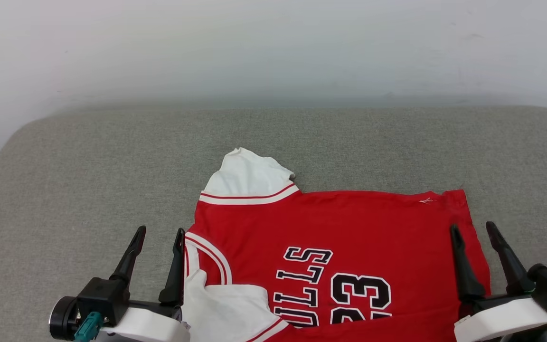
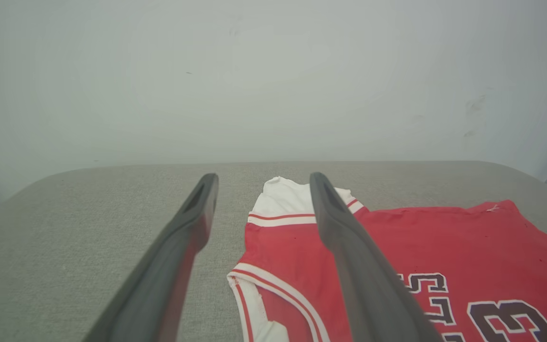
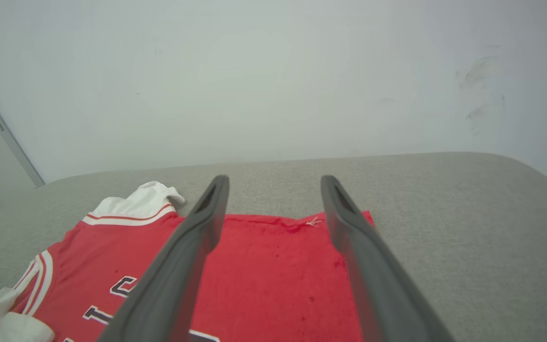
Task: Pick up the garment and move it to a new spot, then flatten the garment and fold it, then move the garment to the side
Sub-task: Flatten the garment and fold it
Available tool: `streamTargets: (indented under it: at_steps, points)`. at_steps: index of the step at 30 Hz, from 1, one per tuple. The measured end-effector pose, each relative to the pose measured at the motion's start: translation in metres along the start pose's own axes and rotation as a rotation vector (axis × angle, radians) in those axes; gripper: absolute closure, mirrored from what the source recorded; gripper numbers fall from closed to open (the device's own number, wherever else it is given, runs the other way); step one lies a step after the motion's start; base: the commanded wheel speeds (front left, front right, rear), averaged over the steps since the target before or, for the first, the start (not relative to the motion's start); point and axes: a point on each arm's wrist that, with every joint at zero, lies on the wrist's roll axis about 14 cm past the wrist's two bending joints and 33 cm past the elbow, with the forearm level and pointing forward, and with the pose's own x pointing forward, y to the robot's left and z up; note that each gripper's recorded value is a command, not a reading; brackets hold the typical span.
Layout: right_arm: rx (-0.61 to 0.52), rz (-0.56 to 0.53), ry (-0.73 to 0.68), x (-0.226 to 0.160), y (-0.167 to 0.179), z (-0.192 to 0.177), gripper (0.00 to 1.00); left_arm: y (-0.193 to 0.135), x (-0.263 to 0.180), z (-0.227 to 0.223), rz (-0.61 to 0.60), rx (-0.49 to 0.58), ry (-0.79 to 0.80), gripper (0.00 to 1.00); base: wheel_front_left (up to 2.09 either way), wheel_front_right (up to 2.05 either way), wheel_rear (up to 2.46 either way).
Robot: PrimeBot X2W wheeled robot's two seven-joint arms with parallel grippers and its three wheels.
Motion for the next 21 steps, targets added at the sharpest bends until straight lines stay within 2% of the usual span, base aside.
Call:
streamTargets:
  at_steps: [13,21]
  points:
    - [0.012,-0.025,0.02,0.007,-0.006,-0.011,0.0,-0.01,0.028,-0.024,-0.085,-0.019,0.047,0.0,0.0,0.0,0.0]
    - [-0.011,-0.071,0.052,0.016,-0.025,-0.021,0.0,-0.008,0.105,-0.054,-0.233,0.092,0.246,0.0,0.0,0.0,0.0]
